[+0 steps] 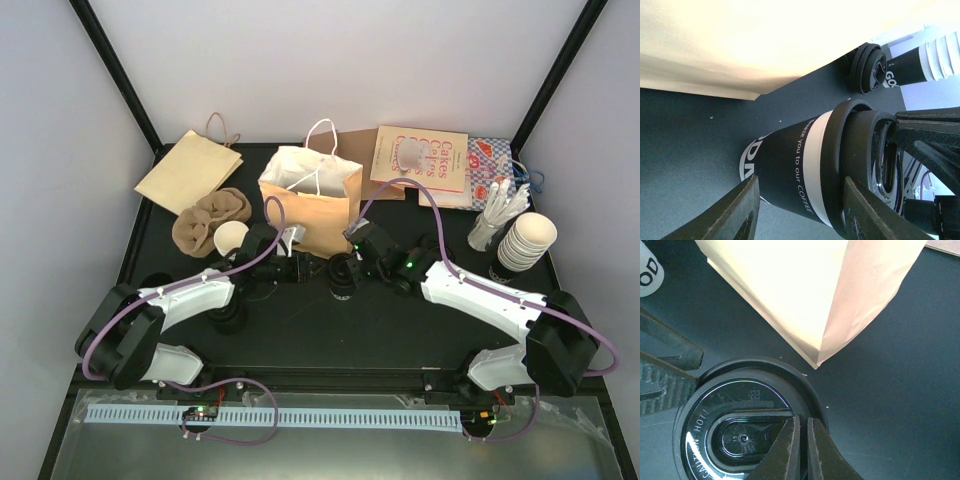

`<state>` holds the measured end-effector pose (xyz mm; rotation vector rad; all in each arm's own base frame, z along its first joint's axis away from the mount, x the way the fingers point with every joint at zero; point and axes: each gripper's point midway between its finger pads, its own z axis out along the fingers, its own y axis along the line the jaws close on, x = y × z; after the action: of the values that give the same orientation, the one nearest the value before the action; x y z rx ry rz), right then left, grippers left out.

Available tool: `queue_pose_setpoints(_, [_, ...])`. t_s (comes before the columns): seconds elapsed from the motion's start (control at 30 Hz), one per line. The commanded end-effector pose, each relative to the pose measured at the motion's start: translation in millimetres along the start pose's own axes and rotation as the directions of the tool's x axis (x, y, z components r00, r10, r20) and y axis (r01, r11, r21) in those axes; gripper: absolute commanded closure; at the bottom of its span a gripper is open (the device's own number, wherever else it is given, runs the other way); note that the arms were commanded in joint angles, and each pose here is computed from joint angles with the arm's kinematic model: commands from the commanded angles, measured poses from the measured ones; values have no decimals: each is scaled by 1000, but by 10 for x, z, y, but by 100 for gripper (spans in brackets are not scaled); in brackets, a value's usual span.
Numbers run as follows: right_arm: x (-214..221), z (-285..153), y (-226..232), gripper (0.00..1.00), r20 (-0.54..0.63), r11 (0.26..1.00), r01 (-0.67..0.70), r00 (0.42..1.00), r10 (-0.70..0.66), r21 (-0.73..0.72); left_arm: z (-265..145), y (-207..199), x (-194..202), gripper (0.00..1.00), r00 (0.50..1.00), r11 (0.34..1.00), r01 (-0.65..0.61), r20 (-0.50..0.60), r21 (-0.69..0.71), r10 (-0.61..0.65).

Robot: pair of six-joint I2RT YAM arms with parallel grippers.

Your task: Pack the takeout coffee

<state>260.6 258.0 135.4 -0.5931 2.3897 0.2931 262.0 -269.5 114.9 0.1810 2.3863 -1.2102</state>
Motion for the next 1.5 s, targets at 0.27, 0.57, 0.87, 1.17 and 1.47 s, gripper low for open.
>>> queue_pose_setpoints(0.27, [541,-2,316,99,-213,991,77,972,-99,-108,-20,107,215,54,996,999,40,-79,-31,-42])
queue_pose_setpoints(0.57, [804,-36,383,99,-318,990,80,941,-114,-120,-58,233,550,55,982,992,102,-149,-71,-112])
queue_pose_setpoints(0.87, [868,9,396,99,-390,991,83,914,-117,-102,5,364,675,56,973,986,122,-185,-113,-141])
queue_pose_setpoints(1.17, [836,-36,393,99,-383,993,72,918,-104,-98,-248,-14,373,48,998,999,13,-62,-41,-15])
queue_pose_setpoints(1.47, [791,-107,416,99,-367,988,98,920,-136,-120,-343,-339,303,27,995,995,-82,-51,65,85])
